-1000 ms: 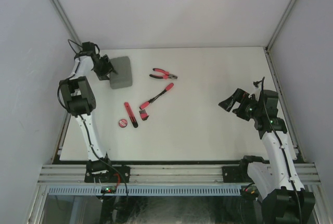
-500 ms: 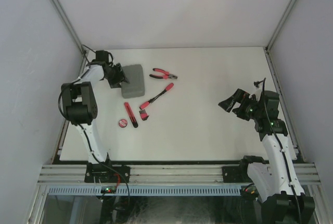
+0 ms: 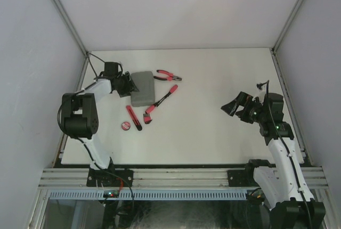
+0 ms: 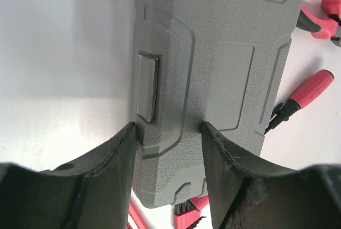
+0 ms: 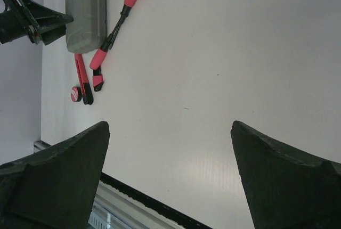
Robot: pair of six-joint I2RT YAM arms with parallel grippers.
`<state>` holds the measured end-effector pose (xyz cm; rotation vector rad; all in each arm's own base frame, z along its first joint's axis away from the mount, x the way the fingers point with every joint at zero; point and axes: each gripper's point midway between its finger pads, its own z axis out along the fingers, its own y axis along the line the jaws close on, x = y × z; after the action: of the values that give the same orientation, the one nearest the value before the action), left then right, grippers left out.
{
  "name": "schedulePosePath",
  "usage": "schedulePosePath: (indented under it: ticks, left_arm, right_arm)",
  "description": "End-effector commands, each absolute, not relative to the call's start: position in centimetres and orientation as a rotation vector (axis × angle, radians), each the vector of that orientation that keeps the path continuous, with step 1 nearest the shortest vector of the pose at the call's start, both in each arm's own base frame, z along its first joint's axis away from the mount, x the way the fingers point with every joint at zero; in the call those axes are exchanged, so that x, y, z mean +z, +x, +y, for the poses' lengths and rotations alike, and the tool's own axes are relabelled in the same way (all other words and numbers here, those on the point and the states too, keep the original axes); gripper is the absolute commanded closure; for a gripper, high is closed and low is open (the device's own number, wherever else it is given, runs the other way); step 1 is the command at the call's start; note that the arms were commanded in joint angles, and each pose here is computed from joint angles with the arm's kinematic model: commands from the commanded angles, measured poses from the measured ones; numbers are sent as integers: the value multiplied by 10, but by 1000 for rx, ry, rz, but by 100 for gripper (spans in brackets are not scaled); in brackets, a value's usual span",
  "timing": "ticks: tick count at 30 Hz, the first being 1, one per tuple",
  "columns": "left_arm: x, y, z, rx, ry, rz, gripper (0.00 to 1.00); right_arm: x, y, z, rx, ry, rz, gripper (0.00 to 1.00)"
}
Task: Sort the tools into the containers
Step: Move the storage box to the center of the board.
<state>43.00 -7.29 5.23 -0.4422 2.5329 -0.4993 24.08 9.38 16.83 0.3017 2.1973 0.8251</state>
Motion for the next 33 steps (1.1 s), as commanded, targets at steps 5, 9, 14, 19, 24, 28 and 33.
schedulePosePath:
  ticks: [5, 9, 14, 19, 24, 28, 33]
  left_arm:
    - [8, 365, -131, -546, -318, 2701, 48]
    - [4, 350, -147, -561, -273, 2711, 48]
    - [7, 339, -166, -598, -253, 2699, 48]
    - [13, 334, -180, -602, -220, 2691, 48]
    - [16, 326, -194, -606, -168, 2692, 48]
    - [19, 323, -195, -584, -147, 2689, 47]
    - [32, 326, -190, -546, -125, 2664, 42]
  right_arm:
    - [176, 241, 98, 818, 279, 2174, 5]
    - [174, 240, 100, 812, 267, 2185, 5]
    - [173, 238, 100, 793, 258, 2190, 5]
    - [170, 237, 102, 784, 260, 2200, 5]
    - [170, 237, 106, 777, 255, 2206, 5]
    - [169, 237, 108, 770, 255, 2208, 5]
    - [169, 239, 110, 769, 259, 2207, 5]
